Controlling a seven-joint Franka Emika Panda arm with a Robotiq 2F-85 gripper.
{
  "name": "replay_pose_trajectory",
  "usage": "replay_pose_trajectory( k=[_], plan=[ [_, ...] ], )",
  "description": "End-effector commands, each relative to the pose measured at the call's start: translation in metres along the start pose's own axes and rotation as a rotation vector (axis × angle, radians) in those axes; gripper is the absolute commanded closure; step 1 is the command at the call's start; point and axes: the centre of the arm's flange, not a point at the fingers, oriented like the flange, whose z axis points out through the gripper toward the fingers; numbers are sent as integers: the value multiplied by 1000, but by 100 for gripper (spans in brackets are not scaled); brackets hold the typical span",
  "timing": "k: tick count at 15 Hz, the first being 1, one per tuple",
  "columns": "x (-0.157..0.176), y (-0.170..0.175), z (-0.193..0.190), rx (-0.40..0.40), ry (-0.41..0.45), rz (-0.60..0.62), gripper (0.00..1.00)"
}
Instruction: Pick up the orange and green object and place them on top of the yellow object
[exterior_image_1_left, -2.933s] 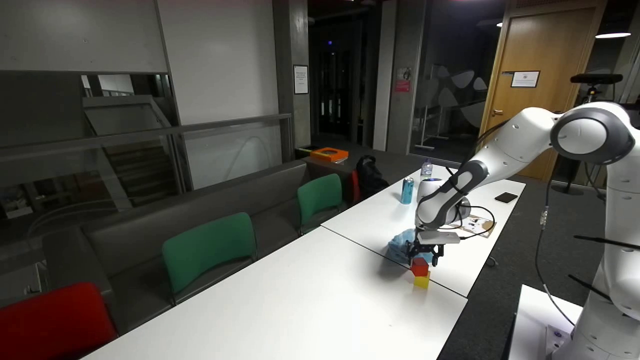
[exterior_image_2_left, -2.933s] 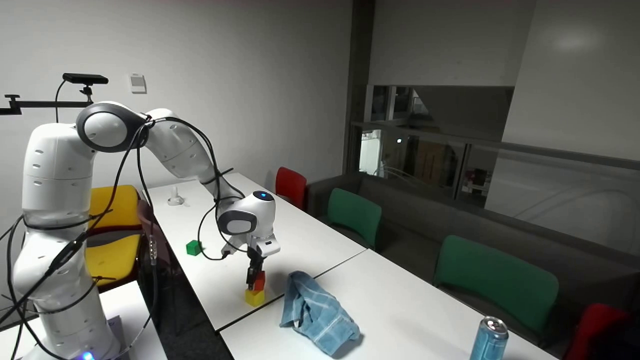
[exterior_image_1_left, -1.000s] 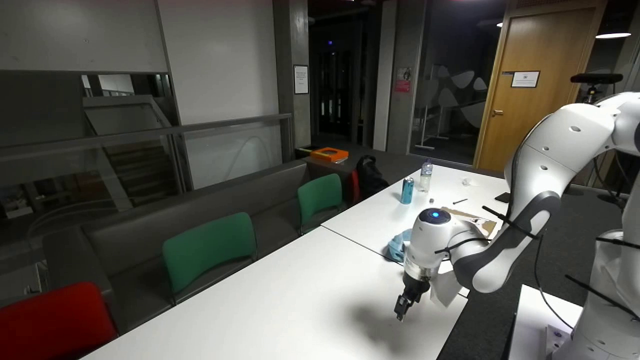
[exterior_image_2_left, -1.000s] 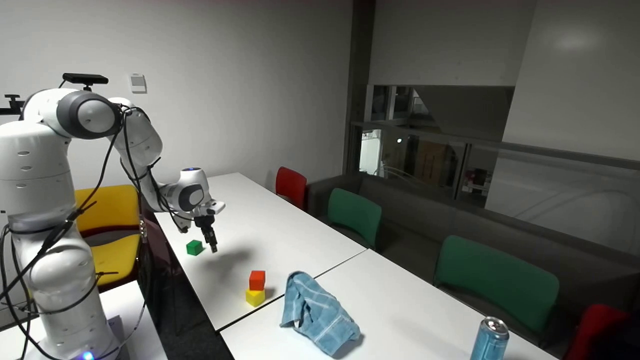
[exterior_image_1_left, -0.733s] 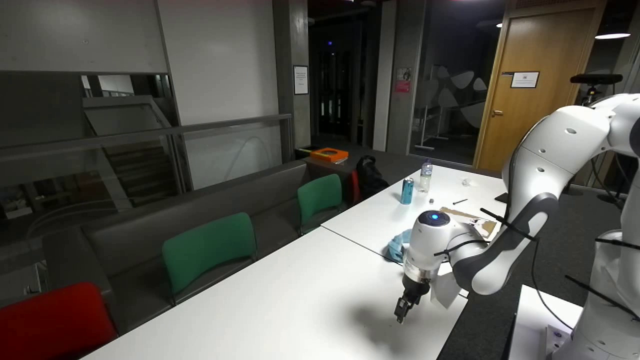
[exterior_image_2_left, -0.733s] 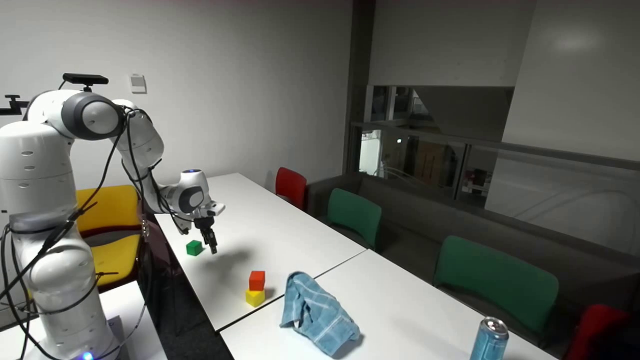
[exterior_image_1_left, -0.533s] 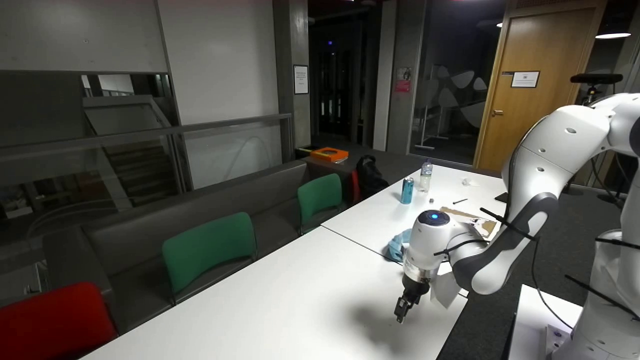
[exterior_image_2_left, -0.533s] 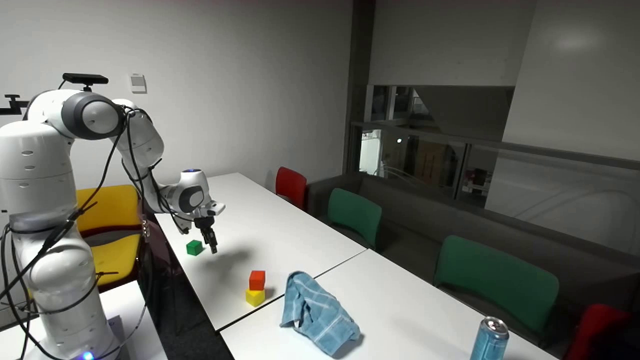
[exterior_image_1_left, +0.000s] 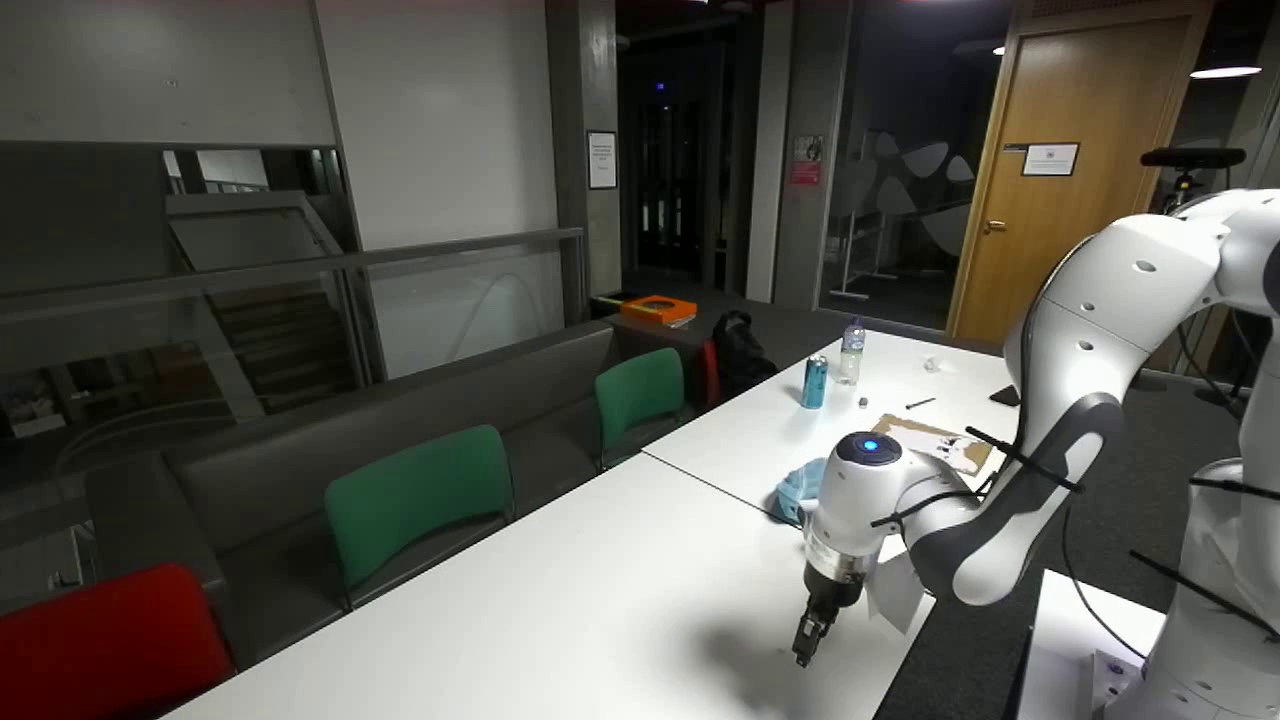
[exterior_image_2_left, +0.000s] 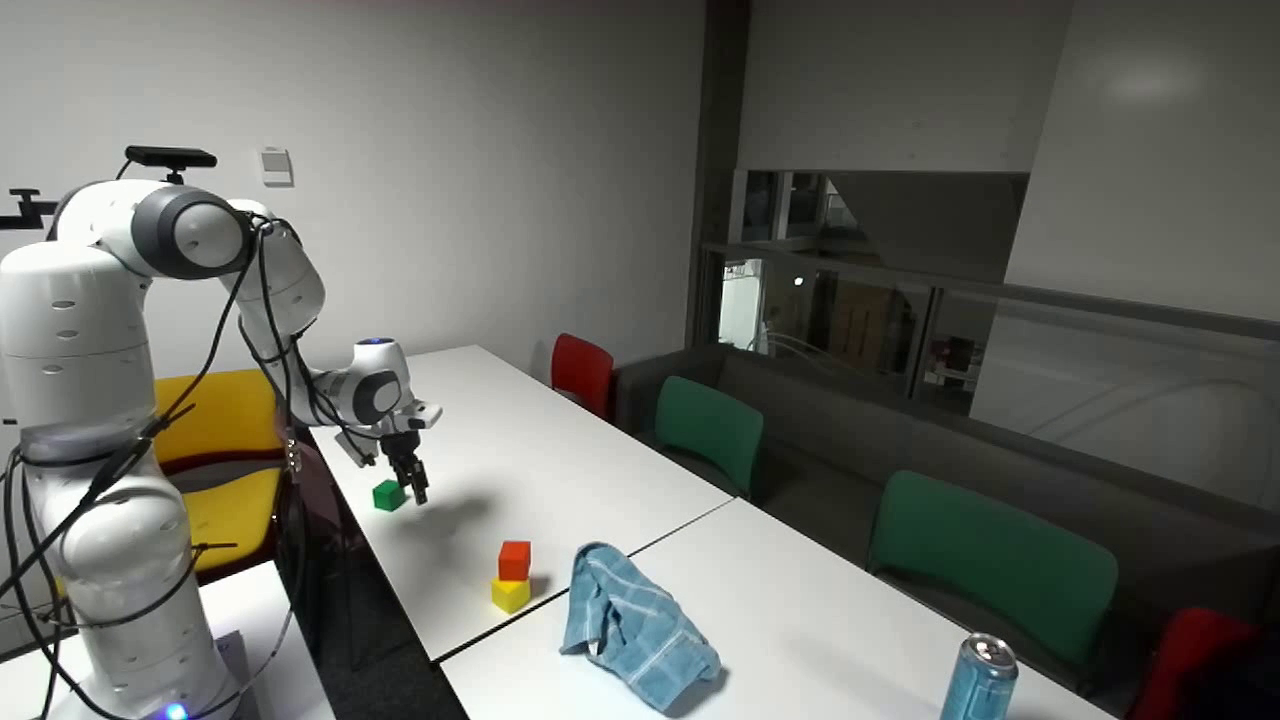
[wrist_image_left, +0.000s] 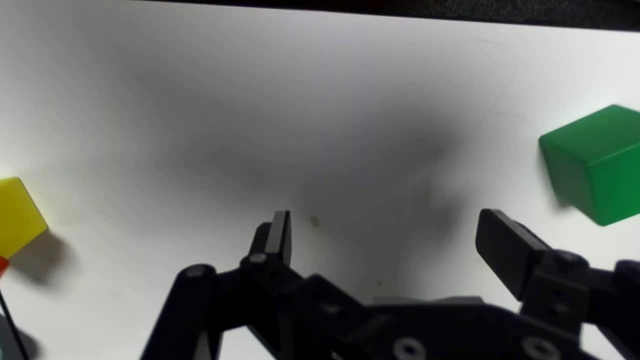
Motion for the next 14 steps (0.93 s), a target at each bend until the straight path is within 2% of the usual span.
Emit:
replay_pose_trajectory(
  k=[1,7,14],
  plan=[
    [-1,-35,5,63,10,-174,0],
    [-1,-77,13,221,76,-377,0],
    [4,-103,30,387,13,-492,0]
  ],
)
